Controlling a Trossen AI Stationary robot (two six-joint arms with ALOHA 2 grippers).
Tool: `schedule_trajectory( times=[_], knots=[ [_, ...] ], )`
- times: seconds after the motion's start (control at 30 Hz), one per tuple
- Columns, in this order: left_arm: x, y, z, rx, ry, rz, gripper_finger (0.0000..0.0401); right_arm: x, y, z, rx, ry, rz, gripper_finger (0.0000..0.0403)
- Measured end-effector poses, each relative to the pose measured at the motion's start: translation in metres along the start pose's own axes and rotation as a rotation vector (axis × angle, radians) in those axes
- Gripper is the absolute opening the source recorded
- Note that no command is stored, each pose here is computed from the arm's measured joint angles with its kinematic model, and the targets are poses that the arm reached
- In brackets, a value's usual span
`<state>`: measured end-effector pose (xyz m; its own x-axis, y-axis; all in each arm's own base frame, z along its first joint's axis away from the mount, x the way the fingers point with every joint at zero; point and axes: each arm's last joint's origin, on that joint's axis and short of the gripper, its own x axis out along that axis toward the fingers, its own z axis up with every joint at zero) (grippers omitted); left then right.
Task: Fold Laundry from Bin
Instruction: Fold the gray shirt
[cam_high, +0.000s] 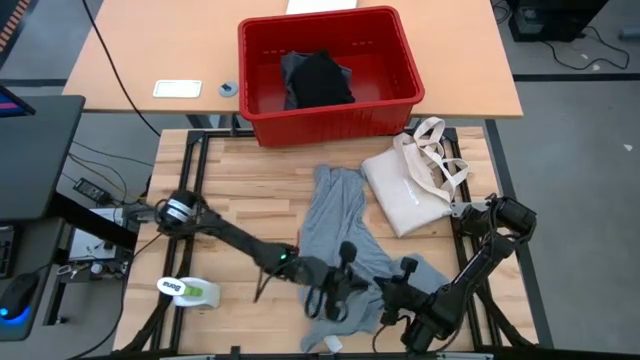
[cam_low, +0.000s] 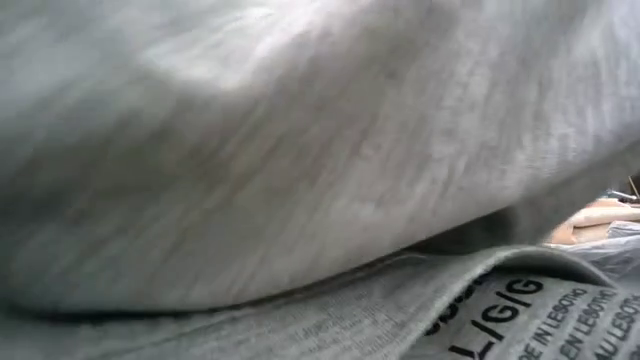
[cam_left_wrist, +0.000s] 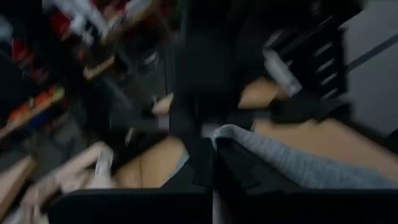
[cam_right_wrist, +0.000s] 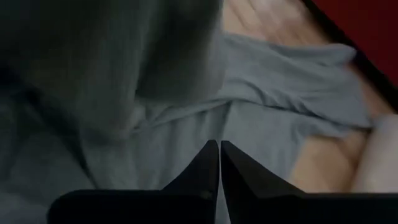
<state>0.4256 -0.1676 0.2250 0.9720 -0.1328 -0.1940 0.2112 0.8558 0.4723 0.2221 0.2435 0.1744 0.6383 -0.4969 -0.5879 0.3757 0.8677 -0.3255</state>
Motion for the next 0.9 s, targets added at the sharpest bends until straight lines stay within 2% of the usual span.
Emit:
schedule_trajectory(
  times=[0.13, 0.23, 0.3, 0.5, 0.6, 0.8, 0.9],
  knots=[
    [0.014, 0.016, -0.029, -0.116, 0.070, 0.041, 0.0014, -0.004, -0.011, 0.021, 0.047, -0.043, -0.097, 0.0027],
    [0.020, 0.026, -0.039, -0.204, 0.083, 0.067, 0.0014, 0.001, -0.019, 0.028, 0.116, -0.068, -0.156, 0.0025],
    [0.020, 0.029, -0.042, -0.216, 0.111, 0.073, 0.0014, 0.007, -0.022, 0.033, 0.193, -0.060, -0.169, 0.0022],
    [0.021, 0.029, -0.051, -0.161, 0.157, 0.053, 0.0014, 0.026, -0.022, 0.028, 0.427, 0.124, -0.146, 0.0018],
    [0.022, 0.031, -0.051, -0.117, 0.143, 0.049, 0.0014, 0.025, -0.017, 0.018, 0.442, 0.170, -0.108, 0.0018],
    [0.022, 0.036, -0.056, -0.085, 0.170, 0.057, 0.0014, 0.009, -0.008, 0.009, 0.400, 0.158, -0.055, 0.0017],
    [0.022, 0.038, -0.057, -0.092, 0.175, 0.068, 0.0028, 0.003, -0.006, 0.005, 0.387, 0.157, -0.037, 0.0018]
  ],
)
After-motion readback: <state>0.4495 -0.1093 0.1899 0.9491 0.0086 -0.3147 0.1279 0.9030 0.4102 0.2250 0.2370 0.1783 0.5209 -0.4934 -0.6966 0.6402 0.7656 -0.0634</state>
